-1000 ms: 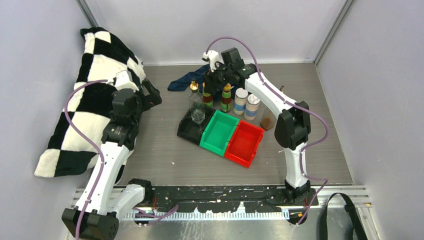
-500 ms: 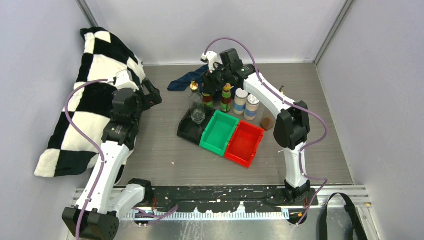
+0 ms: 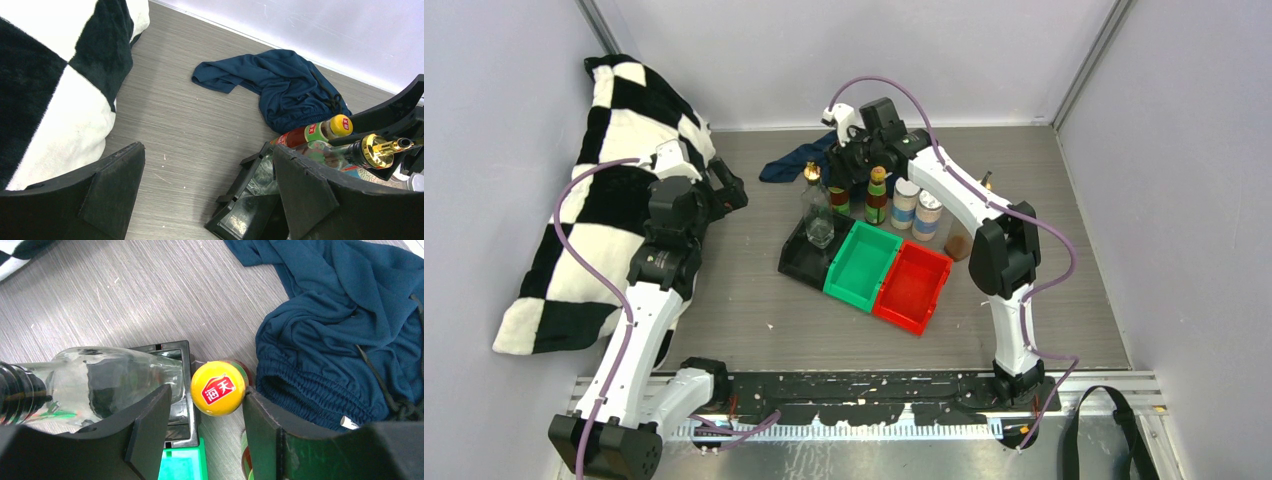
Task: Organize the condiment bottles
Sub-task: Pick up the bottle from the center of the board.
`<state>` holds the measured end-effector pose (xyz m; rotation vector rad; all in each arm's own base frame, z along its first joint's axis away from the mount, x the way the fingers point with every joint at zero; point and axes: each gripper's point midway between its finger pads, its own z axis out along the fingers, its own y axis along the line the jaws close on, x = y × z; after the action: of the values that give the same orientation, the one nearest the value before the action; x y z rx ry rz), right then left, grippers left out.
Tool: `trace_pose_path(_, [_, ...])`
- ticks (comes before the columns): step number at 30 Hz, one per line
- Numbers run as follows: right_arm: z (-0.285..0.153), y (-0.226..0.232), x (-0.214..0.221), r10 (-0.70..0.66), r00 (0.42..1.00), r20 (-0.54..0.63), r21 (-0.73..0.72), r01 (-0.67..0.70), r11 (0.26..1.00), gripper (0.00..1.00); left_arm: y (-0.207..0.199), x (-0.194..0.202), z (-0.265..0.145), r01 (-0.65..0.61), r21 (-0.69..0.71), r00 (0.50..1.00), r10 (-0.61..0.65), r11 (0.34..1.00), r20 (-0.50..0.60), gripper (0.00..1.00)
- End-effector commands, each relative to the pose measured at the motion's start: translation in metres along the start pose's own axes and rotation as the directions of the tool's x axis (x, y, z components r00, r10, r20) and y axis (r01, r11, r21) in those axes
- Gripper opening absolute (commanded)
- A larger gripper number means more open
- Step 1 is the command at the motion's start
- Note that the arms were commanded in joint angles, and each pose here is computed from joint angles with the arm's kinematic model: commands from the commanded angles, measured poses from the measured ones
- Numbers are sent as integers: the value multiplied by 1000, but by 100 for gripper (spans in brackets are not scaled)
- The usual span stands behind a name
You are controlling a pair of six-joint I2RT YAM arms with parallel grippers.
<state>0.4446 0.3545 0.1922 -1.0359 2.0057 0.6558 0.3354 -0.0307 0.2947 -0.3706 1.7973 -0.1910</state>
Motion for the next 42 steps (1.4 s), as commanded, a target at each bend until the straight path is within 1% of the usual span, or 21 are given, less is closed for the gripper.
trace_pose_path(1, [-4, 5, -31, -52, 995, 80, -9, 53, 999, 59, -4, -10, 2, 21, 16, 999, -22, 1000, 41, 100])
trace_pose_path(12, [-1, 6, -29, -56, 996, 70, -9, 57, 998, 54, -4, -10, 2, 21, 17, 999, -22, 1000, 41, 100])
trace_pose_path(21, [4, 3, -23, -55, 997, 52, 12, 55, 998, 45, -4, -10, 2, 22, 19, 999, -22, 1000, 41, 100])
trace_pose_path(29, [4, -3, -20, -51, 997, 53, 49, 48, 998, 28, -4, -10, 2, 23, 18, 999, -23, 1000, 39, 100])
trace_pose_path(33, [3, -5, -21, -52, 996, 66, 64, 48, 997, 15, -4, -9, 3, 24, 19, 999, -25, 1000, 39, 100])
trace_pose_path(36, [0, -5, -25, -58, 995, 77, 74, 52, 996, 9, -4, -10, 3, 25, 20, 999, -25, 1000, 40, 100])
trace_pose_path(38, [-1, -5, -26, -58, 995, 81, 77, 52, 996, 8, -4, -9, 3, 25, 19, 999, -25, 1000, 39, 100])
trace_pose_path(42, [-4, -6, -32, -63, 994, 94, 84, 55, 995, 1, -4, -9, 3, 25, 19, 999, -25, 1000, 38, 100])
